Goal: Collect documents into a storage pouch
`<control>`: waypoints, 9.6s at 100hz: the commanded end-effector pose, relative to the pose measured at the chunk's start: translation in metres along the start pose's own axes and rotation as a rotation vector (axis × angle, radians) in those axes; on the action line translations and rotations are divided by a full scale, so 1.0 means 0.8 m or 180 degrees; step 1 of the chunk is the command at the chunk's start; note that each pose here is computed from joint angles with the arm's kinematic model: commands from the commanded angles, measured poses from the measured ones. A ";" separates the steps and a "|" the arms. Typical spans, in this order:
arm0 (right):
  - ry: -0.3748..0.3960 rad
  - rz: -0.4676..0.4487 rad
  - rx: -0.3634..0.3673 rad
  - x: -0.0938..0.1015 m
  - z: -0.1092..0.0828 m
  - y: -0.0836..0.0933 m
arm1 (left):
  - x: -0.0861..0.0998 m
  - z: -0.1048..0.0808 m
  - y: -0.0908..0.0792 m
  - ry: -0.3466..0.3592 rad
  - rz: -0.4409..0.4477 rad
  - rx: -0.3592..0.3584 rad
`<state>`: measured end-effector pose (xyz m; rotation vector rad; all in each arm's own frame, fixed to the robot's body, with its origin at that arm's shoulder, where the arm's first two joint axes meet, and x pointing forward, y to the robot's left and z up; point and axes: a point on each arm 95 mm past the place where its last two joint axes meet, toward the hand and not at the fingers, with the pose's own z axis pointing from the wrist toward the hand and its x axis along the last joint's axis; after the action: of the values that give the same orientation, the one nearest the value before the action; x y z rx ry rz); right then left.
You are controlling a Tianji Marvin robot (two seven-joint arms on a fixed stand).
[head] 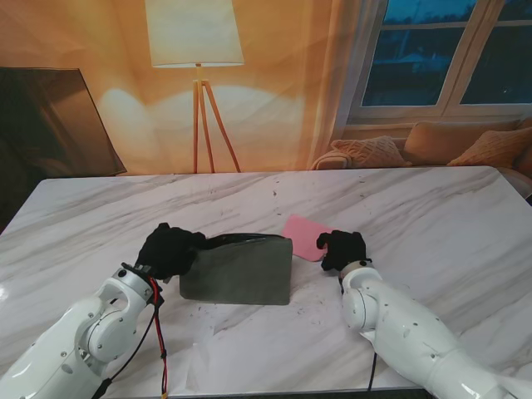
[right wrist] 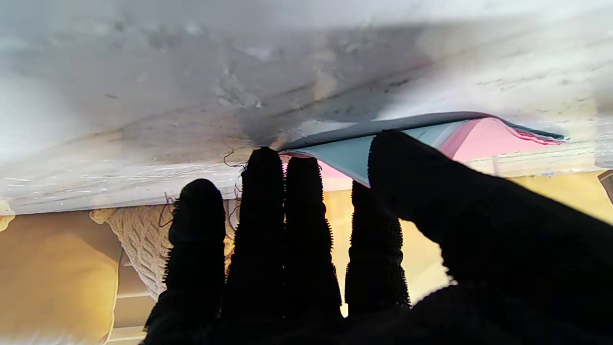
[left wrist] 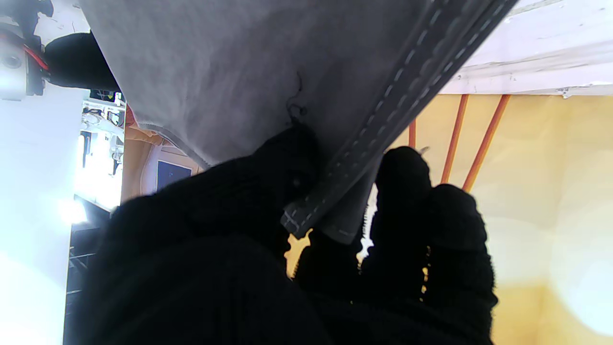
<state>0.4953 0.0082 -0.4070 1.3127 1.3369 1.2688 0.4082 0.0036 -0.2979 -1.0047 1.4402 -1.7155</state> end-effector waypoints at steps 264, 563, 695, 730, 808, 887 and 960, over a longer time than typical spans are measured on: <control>0.0816 0.2018 -0.2026 0.043 -0.105 0.259 | 0.029 -0.003 0.006 -0.0080 -0.0765 0.0300; 0.1299 0.3051 -0.1275 0.098 -0.094 0.190 | 0.054 0.061 0.043 -0.0103 -0.1646 0.0338; 0.0818 0.3426 -0.1099 0.070 -0.107 0.128 | 0.052 0.054 0.039 -0.0255 -0.1682 0.0490; 0.0823 0.3558 -0.1306 0.083 -0.102 0.147 | 0.055 0.055 0.040 -0.0269 -0.1901 0.0346; 0.0581 0.4115 -0.1176 0.086 -0.115 0.133 | 0.058 0.051 0.039 -0.0407 -0.2224 0.0462; 0.0571 0.4399 -0.1116 0.096 -0.119 0.146 | 0.062 0.053 0.042 -0.0387 -0.2352 0.0384; 0.0356 0.4443 -0.0914 0.089 -0.121 0.123 | 0.059 0.049 0.038 -0.0512 -0.2479 0.0534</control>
<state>0.4080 0.0654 -0.2828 1.9862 0.0392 2.3407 0.4207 -0.0566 -0.3231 -1.7016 0.8264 -2.1439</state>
